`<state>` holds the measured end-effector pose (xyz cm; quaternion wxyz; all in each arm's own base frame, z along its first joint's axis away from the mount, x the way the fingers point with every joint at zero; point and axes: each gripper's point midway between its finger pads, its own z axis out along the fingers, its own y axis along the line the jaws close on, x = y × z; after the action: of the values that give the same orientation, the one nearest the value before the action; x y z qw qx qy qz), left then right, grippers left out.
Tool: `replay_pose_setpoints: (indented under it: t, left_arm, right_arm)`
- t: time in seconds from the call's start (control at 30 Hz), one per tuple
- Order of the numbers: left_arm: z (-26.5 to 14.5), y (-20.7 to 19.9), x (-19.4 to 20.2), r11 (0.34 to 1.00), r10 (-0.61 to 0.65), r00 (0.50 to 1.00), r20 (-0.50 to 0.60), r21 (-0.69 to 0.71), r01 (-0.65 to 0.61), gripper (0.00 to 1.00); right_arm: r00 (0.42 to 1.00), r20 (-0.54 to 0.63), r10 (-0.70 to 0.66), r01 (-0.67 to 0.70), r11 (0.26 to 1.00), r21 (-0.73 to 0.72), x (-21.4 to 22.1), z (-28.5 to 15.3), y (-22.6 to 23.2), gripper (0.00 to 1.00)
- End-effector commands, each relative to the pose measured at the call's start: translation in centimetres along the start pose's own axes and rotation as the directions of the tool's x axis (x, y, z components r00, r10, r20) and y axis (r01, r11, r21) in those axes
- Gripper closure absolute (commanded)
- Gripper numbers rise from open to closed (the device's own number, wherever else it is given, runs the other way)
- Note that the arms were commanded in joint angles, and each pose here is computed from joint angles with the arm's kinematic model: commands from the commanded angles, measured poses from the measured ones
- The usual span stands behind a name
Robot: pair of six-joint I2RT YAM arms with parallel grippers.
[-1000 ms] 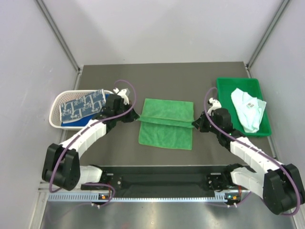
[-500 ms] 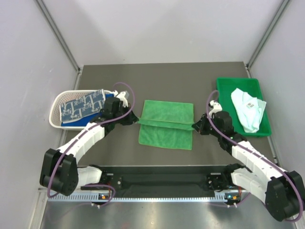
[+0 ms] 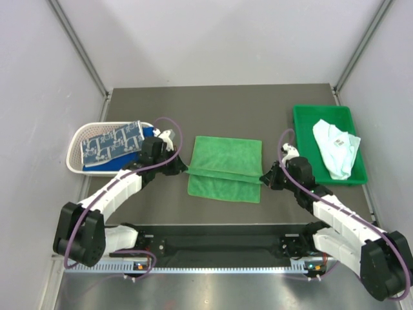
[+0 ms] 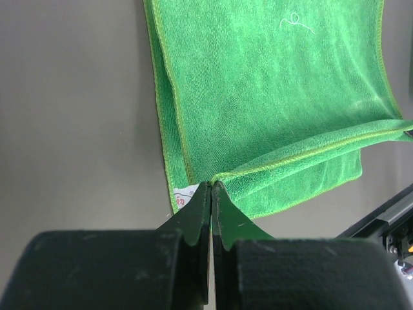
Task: Fold and stack the towels
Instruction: Fold the towel
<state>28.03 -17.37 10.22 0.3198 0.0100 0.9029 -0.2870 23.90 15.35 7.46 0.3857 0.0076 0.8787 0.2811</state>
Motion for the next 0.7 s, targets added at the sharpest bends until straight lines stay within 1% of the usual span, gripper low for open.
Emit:
replay_pose_setpoints:
  t: [0.0, 0.13, 0.17, 0.4, 0.6, 0.67]
  left_arm:
    - [0.0, -0.5, -0.6, 1.0, 0.004, 1.0, 0.03, 0.024, -0.004, 1.0]
    - [-0.6, -1.0, -1.0, 0.999, 0.005, 0.999, 0.041, 0.031, -0.006, 1.0]
    - [-0.9, -1.0, -1.2, 1.0, 0.006, 0.999, 0.046, 0.027, -0.008, 1.0]
    - [-1.3, -1.2, -1.3, 1.0, 0.009, 0.999, 0.05, 0.028, -0.011, 1.0]
    - [-0.4, -0.3, 0.4, 1.0, -0.011, 1.0, 0.012, 0.024, 0.01, 1.0]
    - [0.2, 0.2, 1.1, 1.0, -0.017, 1.0, 0.003, 0.021, 0.017, 0.99]
  right_arm:
    - [0.999, 0.035, -0.008, 0.008, 1.0, -0.023, -0.7, 0.0, 0.7, 1.0]
    - [0.998, 0.064, -0.015, 0.017, 0.999, -0.038, -1.7, -0.6, 1.4, 1.0]
    - [0.999, 0.046, -0.012, 0.014, 0.999, -0.03, -1.3, -0.8, 1.3, 1.0]
    - [0.999, 0.048, -0.013, 0.015, 0.999, -0.04, -1.3, -1.1, 1.7, 1.0]
    - [1.0, 0.015, 0.008, -0.008, 1.0, -0.03, 0.4, -0.5, 0.9, 1.0]
    - [1.0, 0.023, 0.011, -0.01, 0.999, -0.038, 0.6, -0.1, 0.8, 1.0]
